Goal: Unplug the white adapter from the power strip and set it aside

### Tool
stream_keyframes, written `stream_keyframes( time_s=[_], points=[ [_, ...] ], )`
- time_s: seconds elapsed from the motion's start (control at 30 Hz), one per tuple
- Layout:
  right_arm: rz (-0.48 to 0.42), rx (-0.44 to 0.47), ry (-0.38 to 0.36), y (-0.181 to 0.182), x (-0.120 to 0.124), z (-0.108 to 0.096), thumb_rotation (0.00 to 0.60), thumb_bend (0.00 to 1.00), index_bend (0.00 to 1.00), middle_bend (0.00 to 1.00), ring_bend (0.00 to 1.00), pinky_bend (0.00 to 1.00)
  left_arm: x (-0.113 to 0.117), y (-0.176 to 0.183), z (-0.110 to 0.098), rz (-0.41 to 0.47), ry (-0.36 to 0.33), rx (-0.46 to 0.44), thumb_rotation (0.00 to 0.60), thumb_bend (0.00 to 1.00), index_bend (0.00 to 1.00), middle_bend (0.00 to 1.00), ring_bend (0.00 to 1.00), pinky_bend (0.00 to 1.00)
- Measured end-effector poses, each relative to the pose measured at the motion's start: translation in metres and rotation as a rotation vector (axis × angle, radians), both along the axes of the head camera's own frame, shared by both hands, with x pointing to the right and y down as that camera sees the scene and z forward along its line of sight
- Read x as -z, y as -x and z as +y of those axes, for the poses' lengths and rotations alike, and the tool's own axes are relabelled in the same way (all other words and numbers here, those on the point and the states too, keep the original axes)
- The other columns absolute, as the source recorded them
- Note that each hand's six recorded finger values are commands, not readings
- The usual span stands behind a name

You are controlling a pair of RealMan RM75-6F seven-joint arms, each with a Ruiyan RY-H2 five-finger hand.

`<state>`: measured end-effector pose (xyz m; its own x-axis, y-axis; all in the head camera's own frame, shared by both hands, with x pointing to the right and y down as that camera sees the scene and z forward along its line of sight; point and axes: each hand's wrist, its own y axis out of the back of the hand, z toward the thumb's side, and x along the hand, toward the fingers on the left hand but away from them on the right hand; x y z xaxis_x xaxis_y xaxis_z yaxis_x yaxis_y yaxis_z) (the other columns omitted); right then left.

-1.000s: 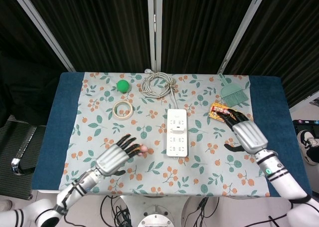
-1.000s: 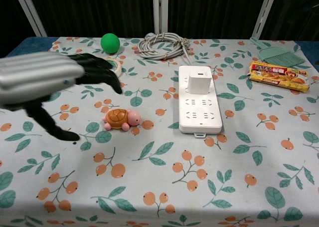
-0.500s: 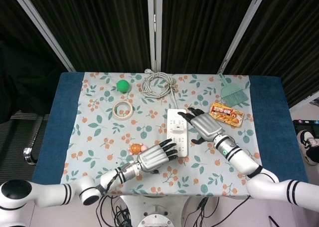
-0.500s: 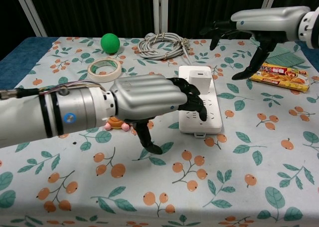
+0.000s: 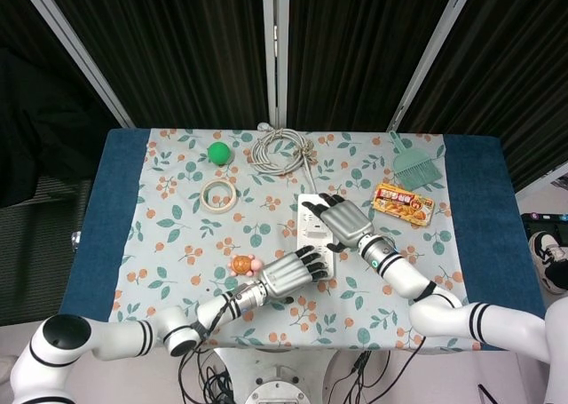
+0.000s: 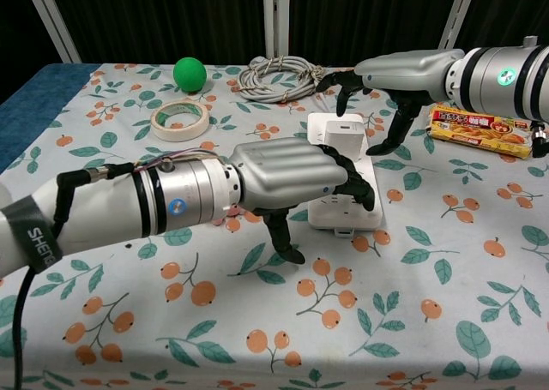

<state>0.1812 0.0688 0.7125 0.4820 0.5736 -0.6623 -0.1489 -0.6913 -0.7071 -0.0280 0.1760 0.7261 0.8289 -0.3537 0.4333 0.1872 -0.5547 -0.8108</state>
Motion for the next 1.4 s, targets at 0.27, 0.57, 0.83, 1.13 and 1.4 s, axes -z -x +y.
stream_keyframes(
  time_s=[0.27,0.57,0.83,1.13,1.4],
  points=[
    [0.017,0.020,-0.002,0.009,-0.017,0.000,0.600,0.24,0.15,0.27,0.06,0.18,-0.004,0.004,0.005,0.011,0.011,0.012,0.600,0.14,0.21,0.22,0.12,0.12],
    [0.014,0.026,0.004,0.016,-0.029,0.001,0.600,0.24,0.29,0.34,0.09,0.20,-0.007,0.005,0.006,0.014,0.019,0.014,0.600,0.14,0.22,0.22,0.12,0.12],
    [0.023,0.031,-0.005,0.017,-0.035,0.001,0.600,0.26,0.38,0.40,0.13,0.23,-0.010,0.004,0.005,0.021,0.030,0.023,0.600,0.14,0.22,0.22,0.12,0.11],
    [0.030,0.037,-0.015,0.017,-0.036,0.002,0.600,0.33,0.60,0.55,0.26,0.30,-0.010,0.004,0.005,0.025,0.034,0.021,0.600,0.14,0.22,0.22,0.12,0.11],
    [0.014,0.020,-0.019,0.013,-0.034,0.003,0.600,0.40,0.78,0.66,0.37,0.36,-0.012,0.003,0.003,0.024,0.053,0.033,0.600,0.14,0.22,0.22,0.12,0.11]
  ],
)
